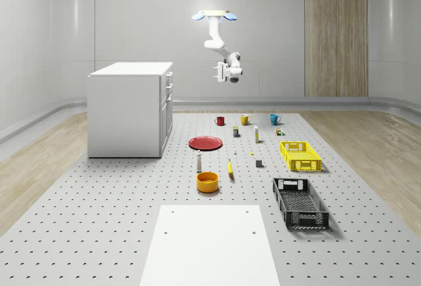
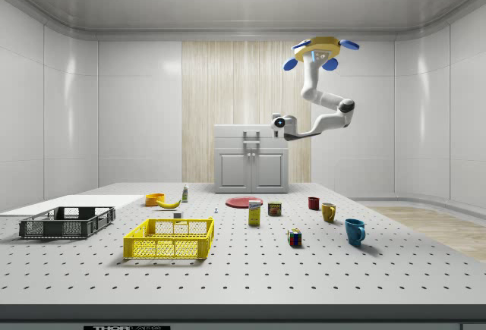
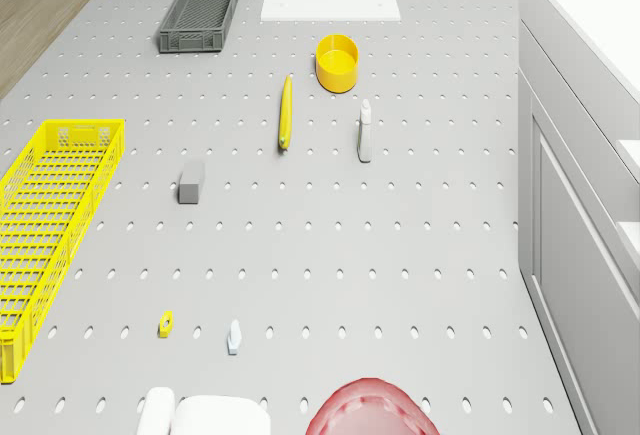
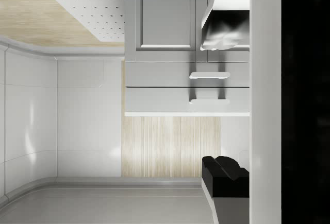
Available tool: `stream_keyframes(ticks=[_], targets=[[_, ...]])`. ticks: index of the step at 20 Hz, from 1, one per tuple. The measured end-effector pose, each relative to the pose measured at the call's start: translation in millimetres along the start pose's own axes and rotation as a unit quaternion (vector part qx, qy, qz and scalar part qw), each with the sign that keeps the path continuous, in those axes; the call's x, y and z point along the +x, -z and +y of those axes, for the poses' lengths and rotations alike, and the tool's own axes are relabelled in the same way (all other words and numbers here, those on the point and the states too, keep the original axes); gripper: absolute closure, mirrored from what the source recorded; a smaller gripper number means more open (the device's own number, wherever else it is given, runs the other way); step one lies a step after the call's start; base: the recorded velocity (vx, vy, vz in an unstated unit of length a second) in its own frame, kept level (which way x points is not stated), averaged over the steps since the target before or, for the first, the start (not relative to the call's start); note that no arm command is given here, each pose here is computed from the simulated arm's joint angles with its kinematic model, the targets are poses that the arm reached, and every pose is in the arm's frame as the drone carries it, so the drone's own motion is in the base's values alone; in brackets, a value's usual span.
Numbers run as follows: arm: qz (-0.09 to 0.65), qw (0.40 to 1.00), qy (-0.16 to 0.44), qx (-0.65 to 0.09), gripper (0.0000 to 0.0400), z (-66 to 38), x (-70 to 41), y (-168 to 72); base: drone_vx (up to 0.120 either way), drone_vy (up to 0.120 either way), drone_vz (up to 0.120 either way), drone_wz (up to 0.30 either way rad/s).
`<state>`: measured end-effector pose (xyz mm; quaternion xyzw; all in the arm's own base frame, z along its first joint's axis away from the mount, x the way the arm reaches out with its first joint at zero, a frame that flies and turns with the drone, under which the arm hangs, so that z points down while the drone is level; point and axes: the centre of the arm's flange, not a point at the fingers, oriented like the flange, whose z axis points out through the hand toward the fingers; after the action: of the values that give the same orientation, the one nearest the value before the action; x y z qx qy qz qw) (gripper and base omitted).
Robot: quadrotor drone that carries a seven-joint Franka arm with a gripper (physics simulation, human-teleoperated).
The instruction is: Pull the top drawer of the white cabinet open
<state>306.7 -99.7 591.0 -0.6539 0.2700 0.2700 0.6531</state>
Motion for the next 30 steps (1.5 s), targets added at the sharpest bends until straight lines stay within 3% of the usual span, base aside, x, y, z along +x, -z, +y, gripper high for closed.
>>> stream_keyframes(ticks=[3,10,14,30], targets=[[0.000,1.000,0.000,0.000,0.0095,0.0,0.0,0,0.120,0.000,0.000,0.000],[0.000,1.000,0.000,0.000,0.0095,0.0,0.0,0,0.120,-0.114,0.000,0.000],[0.000,1.000,0.000,0.000,0.0095,0.0,0.0,-2,0.010,-0.010,0.000,0.000],[0.000,1.000,0.000,0.000,0.0095,0.0,-0.3,-71,0.000,0.000,0.000,0.000]])
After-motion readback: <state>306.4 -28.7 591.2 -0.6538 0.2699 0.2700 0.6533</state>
